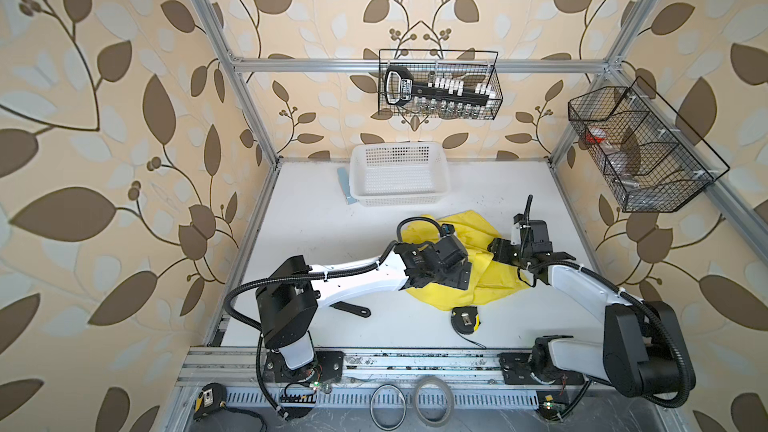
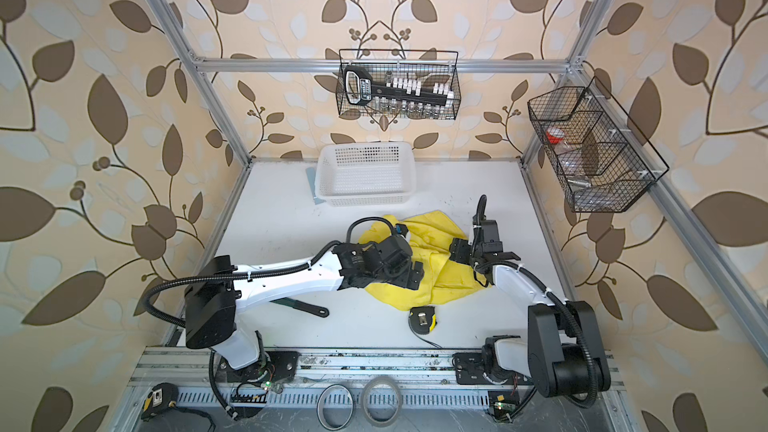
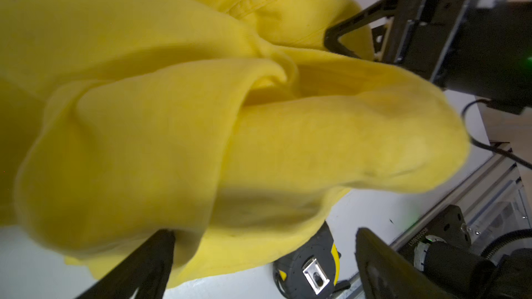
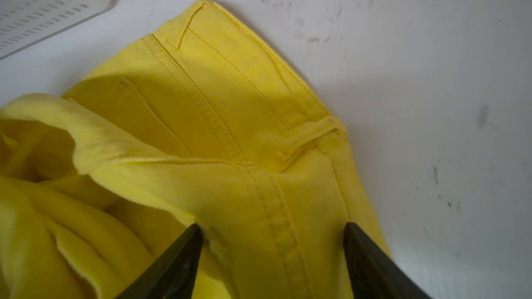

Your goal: Fold and stack the trousers

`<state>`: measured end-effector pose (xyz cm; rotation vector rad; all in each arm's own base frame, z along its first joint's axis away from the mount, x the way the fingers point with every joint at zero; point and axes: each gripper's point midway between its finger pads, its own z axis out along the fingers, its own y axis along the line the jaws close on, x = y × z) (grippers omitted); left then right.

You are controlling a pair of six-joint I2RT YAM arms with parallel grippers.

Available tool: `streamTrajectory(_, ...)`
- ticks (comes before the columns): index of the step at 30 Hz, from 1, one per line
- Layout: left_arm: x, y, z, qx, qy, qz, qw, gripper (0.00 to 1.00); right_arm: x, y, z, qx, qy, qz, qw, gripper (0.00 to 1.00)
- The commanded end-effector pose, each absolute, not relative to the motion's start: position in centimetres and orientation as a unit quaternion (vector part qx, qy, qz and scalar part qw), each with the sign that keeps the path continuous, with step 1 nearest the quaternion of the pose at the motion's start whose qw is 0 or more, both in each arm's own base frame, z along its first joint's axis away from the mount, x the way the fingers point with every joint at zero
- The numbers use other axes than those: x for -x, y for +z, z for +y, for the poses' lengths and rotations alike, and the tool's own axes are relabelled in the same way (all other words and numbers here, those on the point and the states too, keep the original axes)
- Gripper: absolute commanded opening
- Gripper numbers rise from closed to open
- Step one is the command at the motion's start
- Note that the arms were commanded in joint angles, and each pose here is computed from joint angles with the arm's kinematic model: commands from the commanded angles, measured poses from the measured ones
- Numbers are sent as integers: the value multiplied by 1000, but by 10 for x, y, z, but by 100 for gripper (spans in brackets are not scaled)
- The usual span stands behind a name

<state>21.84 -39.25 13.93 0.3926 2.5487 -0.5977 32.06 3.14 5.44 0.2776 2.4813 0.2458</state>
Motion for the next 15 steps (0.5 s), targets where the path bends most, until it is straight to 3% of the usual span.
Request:
streamTrajectory(1,-218,161,-401,-158,-193,924,288,99,-319,40,44,-118,139,938,294,72)
streamTrajectory(11,-233,148,-437,-194,-130,922,308,96,-312,25,60,-118,187,934,281,15)
streamTrajectory(15,-249,139,-436,-189,-71,926,320,87,-309,25,61,-119,193,933,281,5)
